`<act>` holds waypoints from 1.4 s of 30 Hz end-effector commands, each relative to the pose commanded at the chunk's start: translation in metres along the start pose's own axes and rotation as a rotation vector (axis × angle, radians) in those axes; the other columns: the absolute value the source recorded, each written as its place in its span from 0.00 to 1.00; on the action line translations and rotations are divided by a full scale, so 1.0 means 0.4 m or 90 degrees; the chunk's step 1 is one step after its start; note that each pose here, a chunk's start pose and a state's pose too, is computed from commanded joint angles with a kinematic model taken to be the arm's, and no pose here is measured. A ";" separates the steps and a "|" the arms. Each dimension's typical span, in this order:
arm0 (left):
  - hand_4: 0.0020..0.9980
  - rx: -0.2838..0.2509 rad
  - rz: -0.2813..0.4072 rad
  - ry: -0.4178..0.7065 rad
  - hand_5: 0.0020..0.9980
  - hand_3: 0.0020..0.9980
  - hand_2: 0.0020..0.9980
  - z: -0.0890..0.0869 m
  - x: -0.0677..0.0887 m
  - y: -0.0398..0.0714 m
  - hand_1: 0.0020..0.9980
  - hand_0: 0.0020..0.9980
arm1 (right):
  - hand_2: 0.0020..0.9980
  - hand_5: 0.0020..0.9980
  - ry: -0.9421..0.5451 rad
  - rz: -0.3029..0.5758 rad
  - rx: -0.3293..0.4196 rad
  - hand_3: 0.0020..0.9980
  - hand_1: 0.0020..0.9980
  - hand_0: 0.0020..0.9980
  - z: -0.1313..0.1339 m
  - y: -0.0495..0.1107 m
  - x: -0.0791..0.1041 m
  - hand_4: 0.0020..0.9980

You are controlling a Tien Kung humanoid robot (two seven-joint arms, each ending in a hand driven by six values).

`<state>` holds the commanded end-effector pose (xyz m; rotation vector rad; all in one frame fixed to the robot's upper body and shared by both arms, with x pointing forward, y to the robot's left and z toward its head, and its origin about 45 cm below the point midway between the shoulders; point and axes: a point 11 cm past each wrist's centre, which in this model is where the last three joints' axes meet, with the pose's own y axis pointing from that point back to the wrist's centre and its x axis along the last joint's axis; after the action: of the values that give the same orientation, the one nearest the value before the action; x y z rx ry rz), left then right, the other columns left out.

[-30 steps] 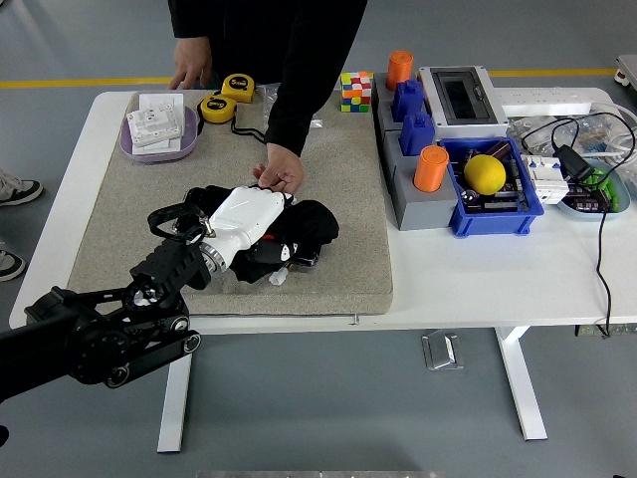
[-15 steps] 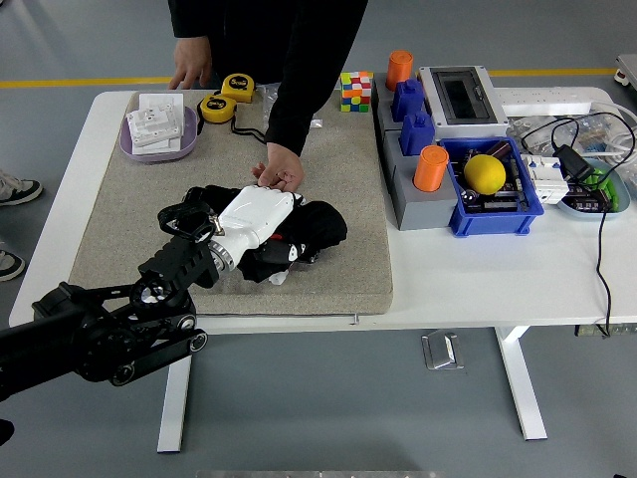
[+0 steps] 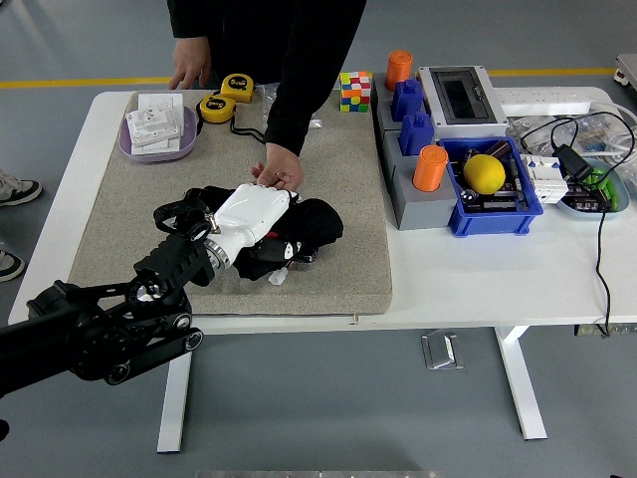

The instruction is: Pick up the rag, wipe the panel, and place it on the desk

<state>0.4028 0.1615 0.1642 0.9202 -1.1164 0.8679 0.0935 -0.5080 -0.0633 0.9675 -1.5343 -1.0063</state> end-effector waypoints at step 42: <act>0.49 0.110 0.029 0.001 0.14 0.55 0.33 -0.186 0.035 0.039 0.26 0.32 | 0.72 0.49 -0.015 -0.007 -0.007 0.66 0.70 0.79 0.018 -0.004 -0.014 1.00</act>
<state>0.4174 0.2375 0.1668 1.0396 -1.0767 1.0146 0.0875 -0.5023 -0.0675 0.9593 -1.5428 -1.0365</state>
